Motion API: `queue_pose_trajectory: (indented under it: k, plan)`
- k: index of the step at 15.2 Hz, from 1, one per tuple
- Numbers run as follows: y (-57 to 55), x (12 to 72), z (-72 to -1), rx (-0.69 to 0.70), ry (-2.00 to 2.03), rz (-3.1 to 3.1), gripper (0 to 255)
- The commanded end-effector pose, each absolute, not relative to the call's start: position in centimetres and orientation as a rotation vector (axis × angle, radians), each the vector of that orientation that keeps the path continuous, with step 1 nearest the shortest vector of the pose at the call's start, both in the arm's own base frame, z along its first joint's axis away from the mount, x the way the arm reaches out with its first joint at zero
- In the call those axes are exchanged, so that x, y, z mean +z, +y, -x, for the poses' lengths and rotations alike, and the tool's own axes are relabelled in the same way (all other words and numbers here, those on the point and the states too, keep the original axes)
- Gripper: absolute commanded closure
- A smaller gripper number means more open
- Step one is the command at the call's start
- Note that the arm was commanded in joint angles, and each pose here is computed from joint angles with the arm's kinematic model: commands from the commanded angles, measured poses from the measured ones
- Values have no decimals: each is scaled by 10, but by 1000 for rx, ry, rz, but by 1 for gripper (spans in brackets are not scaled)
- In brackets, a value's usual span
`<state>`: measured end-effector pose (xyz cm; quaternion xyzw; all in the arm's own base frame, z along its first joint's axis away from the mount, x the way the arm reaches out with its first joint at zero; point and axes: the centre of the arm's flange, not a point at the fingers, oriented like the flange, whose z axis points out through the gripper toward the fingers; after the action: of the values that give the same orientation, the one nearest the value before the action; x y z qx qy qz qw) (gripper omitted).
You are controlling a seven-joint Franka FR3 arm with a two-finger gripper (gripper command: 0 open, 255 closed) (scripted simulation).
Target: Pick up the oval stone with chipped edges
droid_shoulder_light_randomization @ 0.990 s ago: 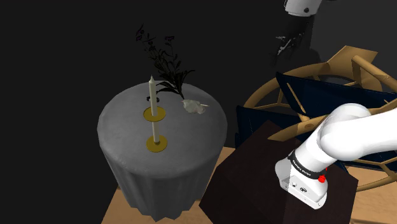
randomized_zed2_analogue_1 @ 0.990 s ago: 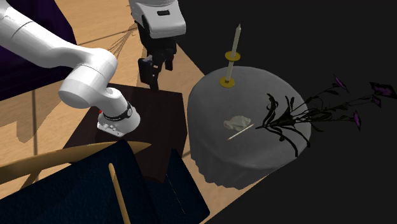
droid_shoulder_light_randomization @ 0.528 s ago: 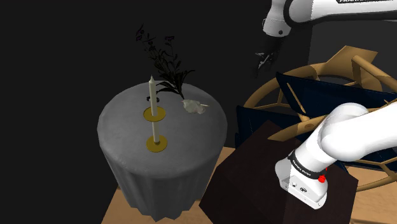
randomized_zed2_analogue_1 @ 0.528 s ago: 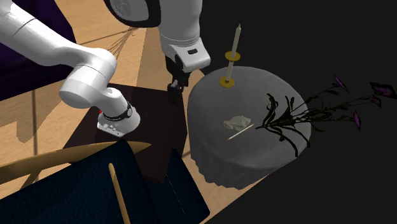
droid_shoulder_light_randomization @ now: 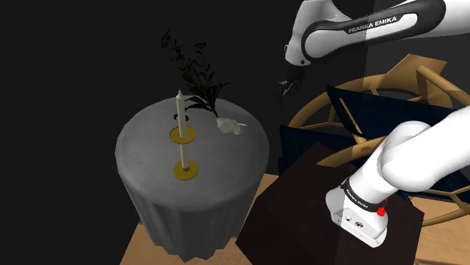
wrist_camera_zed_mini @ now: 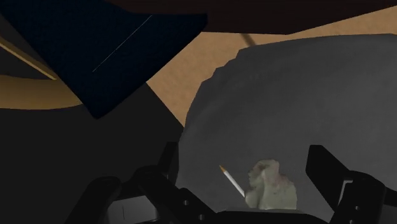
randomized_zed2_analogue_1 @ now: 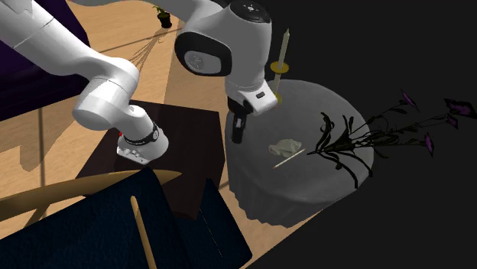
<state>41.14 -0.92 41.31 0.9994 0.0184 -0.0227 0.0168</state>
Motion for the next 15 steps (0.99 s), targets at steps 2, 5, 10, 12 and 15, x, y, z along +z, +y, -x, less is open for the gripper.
queue_pose_trajectory:
  k: [2, 5, 10, 12, 15]
  plan:
    - [-1, 383, -434, -54, 116, -3116, 0]
    - [7, 351, -455, -41, 175, -3124, 0]
    - [24, 299, -489, -20, 272, -3134, 0]
    - [31, 279, -502, -12, 312, -3137, 0]
    - [44, 248, -522, 1, 371, -3141, 0]
